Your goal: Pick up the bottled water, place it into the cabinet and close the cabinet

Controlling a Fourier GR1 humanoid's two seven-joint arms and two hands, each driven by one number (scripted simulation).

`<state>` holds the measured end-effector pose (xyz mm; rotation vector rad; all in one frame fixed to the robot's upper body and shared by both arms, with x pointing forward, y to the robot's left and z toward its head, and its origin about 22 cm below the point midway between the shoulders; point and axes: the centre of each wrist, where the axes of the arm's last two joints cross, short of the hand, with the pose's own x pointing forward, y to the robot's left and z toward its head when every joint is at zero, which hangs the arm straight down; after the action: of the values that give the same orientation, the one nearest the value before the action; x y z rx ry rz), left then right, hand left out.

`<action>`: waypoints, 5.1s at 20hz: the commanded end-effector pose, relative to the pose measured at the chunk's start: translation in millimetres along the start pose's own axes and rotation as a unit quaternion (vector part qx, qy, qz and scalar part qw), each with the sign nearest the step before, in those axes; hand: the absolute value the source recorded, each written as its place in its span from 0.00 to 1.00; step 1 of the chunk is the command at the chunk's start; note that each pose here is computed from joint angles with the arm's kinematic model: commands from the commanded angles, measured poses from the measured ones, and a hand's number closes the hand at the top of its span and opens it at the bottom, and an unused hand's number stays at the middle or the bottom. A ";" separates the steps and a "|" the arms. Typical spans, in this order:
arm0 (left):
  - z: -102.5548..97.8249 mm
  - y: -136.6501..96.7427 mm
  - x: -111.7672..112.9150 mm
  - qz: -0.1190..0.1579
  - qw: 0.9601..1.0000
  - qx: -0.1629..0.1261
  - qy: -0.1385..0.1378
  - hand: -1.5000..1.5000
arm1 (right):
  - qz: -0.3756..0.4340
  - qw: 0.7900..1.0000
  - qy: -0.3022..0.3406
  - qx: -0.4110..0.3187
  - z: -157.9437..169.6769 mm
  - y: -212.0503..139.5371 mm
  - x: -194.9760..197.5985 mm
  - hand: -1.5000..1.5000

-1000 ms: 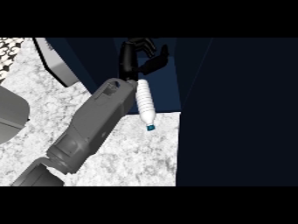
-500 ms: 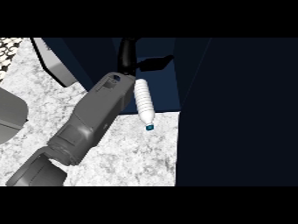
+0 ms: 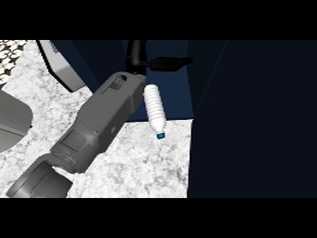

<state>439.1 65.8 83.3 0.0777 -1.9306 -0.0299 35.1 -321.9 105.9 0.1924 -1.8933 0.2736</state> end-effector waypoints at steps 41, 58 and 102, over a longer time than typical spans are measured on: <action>235.8 72.3 28.1 0.197 0.976 -0.090 0.028 0.00 | -0.047 0.978 0.049 0.199 -36.8 50.1 30.7 1.00; 247.7 151.1 40.0 0.187 0.982 -0.030 0.014 0.00 | -0.066 0.961 0.021 0.267 -65.6 105.0 40.3 1.00; 267.3 228.0 54.4 0.194 0.979 -0.058 0.007 0.00 | -0.020 0.938 0.001 0.345 -157.3 179.2 20.0 1.00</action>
<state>161.3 282.0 54.6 -0.3773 -1.9057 0.1224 110.7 -139.9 163.2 0.6374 -1.7039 1.1270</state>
